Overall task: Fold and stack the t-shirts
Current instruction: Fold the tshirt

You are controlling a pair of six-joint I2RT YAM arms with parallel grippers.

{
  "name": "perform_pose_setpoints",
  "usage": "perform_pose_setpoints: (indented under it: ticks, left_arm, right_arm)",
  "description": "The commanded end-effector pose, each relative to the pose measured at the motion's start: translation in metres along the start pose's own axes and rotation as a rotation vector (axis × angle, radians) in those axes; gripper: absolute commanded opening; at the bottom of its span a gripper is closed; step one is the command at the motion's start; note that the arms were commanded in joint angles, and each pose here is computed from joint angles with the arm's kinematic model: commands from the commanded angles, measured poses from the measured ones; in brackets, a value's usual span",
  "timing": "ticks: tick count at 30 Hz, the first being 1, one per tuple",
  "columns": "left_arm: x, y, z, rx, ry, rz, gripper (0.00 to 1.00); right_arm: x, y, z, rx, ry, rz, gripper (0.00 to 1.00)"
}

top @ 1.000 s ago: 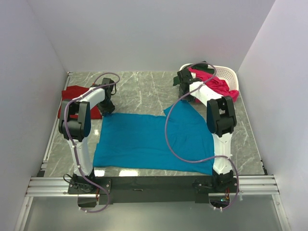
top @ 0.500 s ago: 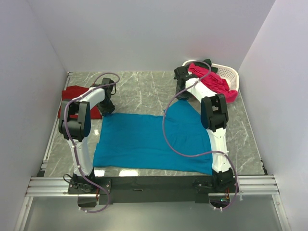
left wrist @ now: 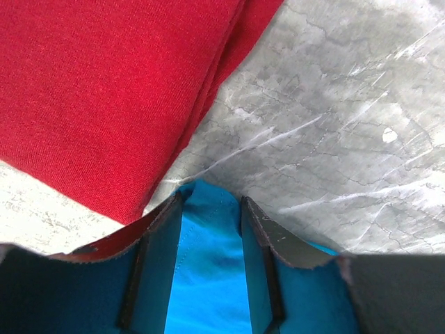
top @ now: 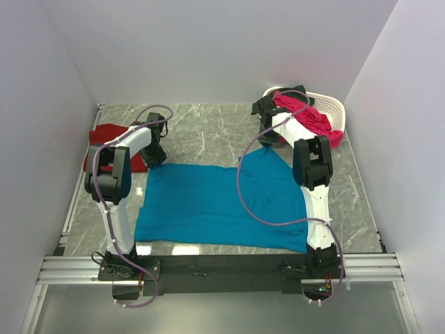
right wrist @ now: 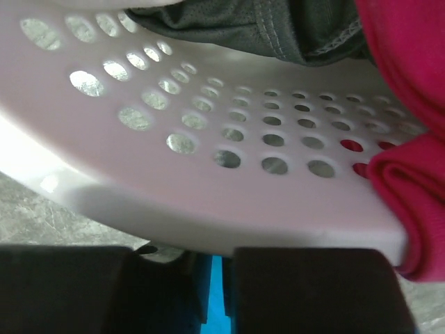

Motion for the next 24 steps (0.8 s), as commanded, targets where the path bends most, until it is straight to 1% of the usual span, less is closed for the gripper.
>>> perform_pose_setpoints:
  ticks: [1,3,6,10,16,21,24]
  left_arm:
    - [0.003,0.016,0.018,-0.054,0.004,0.0,0.46]
    - [0.004,0.019,0.024,-0.069,0.006,0.006,0.48]
    - [0.007,0.018,0.032,-0.081,0.012,0.022,0.49]
    - [0.008,0.017,0.035,-0.081,0.018,0.026,0.48]
    - [0.008,0.007,0.027,-0.051,0.007,0.023,0.46]
    - [0.004,0.006,0.023,-0.033,0.01,-0.009,0.42]
    - [-0.001,0.006,0.02,-0.03,0.002,-0.016,0.42]
  right_arm:
    - [-0.008,0.009,0.003,-0.003,-0.008,-0.015,0.09]
    - [-0.009,0.013,0.005,-0.018,-0.009,-0.015,0.03]
    - [-0.009,0.019,0.007,-0.036,-0.013,-0.007,0.01]
    - [-0.01,0.022,0.005,-0.032,-0.011,0.002,0.01]
    - [-0.01,0.022,0.0,-0.021,-0.011,0.01,0.01]
    - [-0.011,0.025,-0.001,-0.025,-0.016,0.018,0.0]
    - [-0.011,0.026,-0.002,-0.02,-0.017,0.024,0.0]
Point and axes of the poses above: each gripper's point midway between its finger pads, its own y axis back along the fingers, its own x axis along the line the jaws close on, z = x × y, the point moved 7 cm from there along y, back along the fingers, and after that the axes turned 1 degree about -y, right-handed, at the moved point
